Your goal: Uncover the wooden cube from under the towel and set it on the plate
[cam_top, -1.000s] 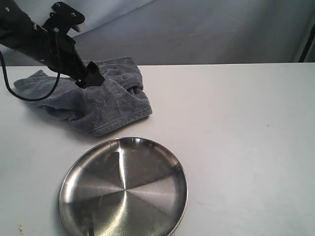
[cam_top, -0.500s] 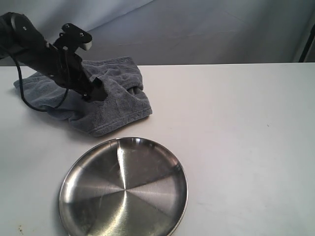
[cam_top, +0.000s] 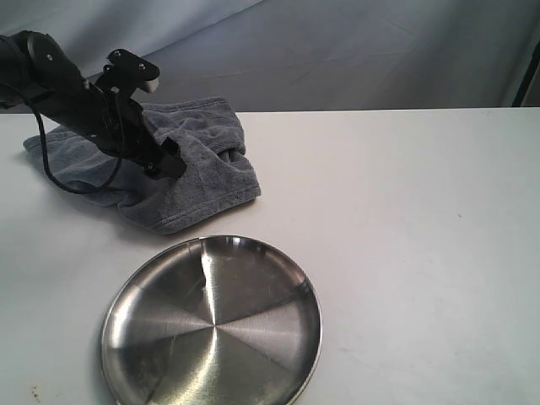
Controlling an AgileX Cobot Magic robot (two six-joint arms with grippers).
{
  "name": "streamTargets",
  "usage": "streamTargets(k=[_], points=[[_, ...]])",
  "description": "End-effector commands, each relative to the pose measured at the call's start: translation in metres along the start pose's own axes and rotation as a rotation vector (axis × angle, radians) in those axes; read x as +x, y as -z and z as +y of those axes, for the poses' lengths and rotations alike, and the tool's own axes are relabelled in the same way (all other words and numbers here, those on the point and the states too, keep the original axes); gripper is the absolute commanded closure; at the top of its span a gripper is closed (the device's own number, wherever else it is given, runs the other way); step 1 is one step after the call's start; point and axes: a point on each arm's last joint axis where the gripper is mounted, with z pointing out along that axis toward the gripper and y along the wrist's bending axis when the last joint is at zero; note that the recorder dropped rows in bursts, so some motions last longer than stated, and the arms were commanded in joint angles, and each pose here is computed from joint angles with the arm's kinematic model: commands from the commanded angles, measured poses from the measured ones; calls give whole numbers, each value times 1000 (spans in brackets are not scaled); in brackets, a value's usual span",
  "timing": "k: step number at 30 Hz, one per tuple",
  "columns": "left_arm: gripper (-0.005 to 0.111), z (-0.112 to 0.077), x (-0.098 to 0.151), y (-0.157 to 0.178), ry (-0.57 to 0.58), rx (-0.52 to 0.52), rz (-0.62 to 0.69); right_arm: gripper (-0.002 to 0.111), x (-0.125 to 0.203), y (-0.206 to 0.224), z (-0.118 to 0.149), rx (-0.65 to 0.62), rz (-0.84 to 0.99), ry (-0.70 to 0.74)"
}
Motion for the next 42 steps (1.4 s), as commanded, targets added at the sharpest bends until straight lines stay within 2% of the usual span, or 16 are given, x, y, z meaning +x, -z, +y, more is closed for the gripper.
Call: streamTargets(k=[1, 11, 13, 15, 18, 21, 31, 42], points=[[3, 4, -4, 1, 137, -31, -38, 108, 1, 0, 0, -1, -6, -4], [3, 4, 6, -17, 200, -10, 11, 108, 1, 0, 0, -1, -6, -4], [7, 4, 6, -17, 216, -10, 13, 108, 1, 0, 0, -1, -6, -4], [16, 3, 7, -17, 216, -4, 21, 108, 1, 0, 0, -1, -6, -4], [38, 2, 8, -17, 216, 8, 35, 108, 1, 0, 0, -1, -6, -4], [55, 2, 8, -17, 216, 11, 39, 108, 1, 0, 0, -1, -6, -4], [106, 2, 9, -17, 205, 12, 42, 108, 1, 0, 0, -1, -6, -4], [107, 4, 4, -1, 113, -30, 36, 108, 1, 0, 0, -1, -6, -4]])
